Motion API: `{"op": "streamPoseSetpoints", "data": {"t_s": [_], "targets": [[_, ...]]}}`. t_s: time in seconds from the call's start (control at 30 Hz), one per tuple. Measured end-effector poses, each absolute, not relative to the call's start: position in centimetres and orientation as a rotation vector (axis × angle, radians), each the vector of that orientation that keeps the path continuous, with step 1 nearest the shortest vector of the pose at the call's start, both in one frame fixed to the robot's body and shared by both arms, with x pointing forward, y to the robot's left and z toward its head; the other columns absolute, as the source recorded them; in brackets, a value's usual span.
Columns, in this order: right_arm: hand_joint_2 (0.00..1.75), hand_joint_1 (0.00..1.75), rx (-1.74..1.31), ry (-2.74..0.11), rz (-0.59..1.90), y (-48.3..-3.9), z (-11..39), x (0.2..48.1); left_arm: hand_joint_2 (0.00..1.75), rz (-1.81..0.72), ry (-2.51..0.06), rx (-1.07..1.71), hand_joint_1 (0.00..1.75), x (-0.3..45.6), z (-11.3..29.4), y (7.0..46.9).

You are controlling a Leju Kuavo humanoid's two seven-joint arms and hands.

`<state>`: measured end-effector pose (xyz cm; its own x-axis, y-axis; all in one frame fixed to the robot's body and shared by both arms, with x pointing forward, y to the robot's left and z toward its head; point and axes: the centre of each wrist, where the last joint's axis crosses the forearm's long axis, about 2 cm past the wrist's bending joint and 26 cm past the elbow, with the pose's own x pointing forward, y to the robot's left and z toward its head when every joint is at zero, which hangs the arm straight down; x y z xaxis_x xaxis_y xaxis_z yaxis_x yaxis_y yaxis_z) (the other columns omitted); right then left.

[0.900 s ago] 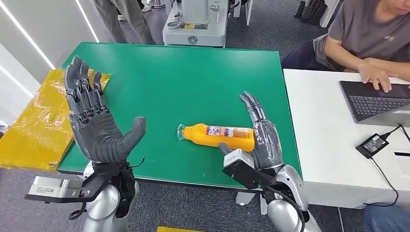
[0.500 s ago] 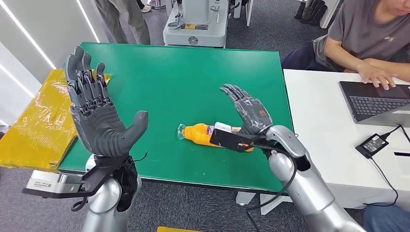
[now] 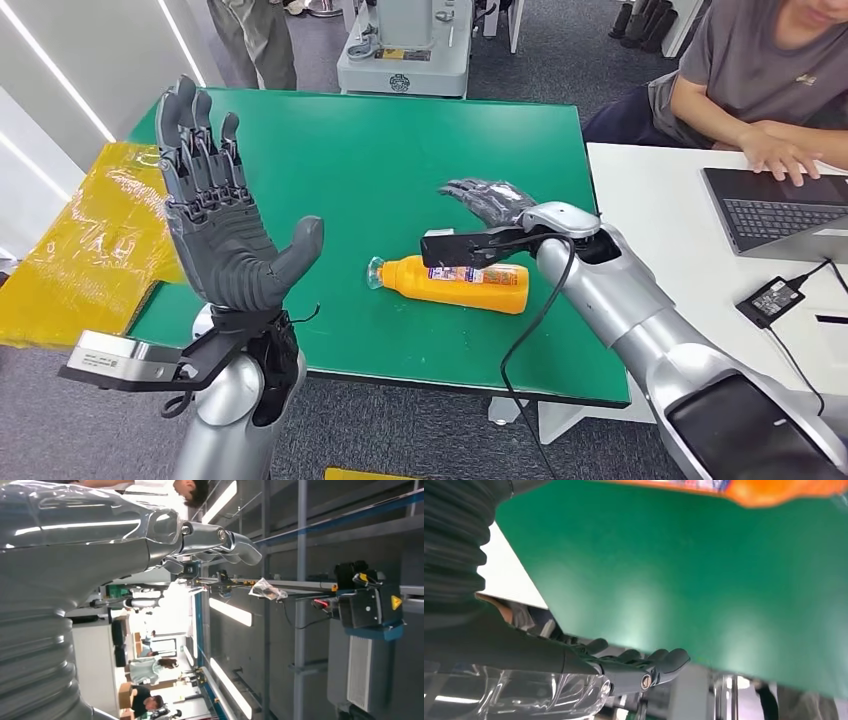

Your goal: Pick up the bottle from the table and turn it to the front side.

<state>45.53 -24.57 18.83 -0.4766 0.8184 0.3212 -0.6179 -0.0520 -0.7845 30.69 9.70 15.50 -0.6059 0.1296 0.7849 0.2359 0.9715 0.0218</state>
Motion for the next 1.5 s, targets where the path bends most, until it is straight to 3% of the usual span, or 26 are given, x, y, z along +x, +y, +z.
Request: {"op": "streamPoseSetpoints", "data": {"t_s": [0.73,1.5], "targets": [[1.75,0.0,-0.215,-0.801,1.764,-25.5,13.2,43.1,1.75,-0.131,-2.214,-0.239,0.0,30.6,15.4,9.7],[1.75,0.0,-0.325,-0.765,1.705,-24.2,9.5,40.4,1.75,-0.106,-2.179,-0.247,0.0,29.7,14.9,9.9]]}}
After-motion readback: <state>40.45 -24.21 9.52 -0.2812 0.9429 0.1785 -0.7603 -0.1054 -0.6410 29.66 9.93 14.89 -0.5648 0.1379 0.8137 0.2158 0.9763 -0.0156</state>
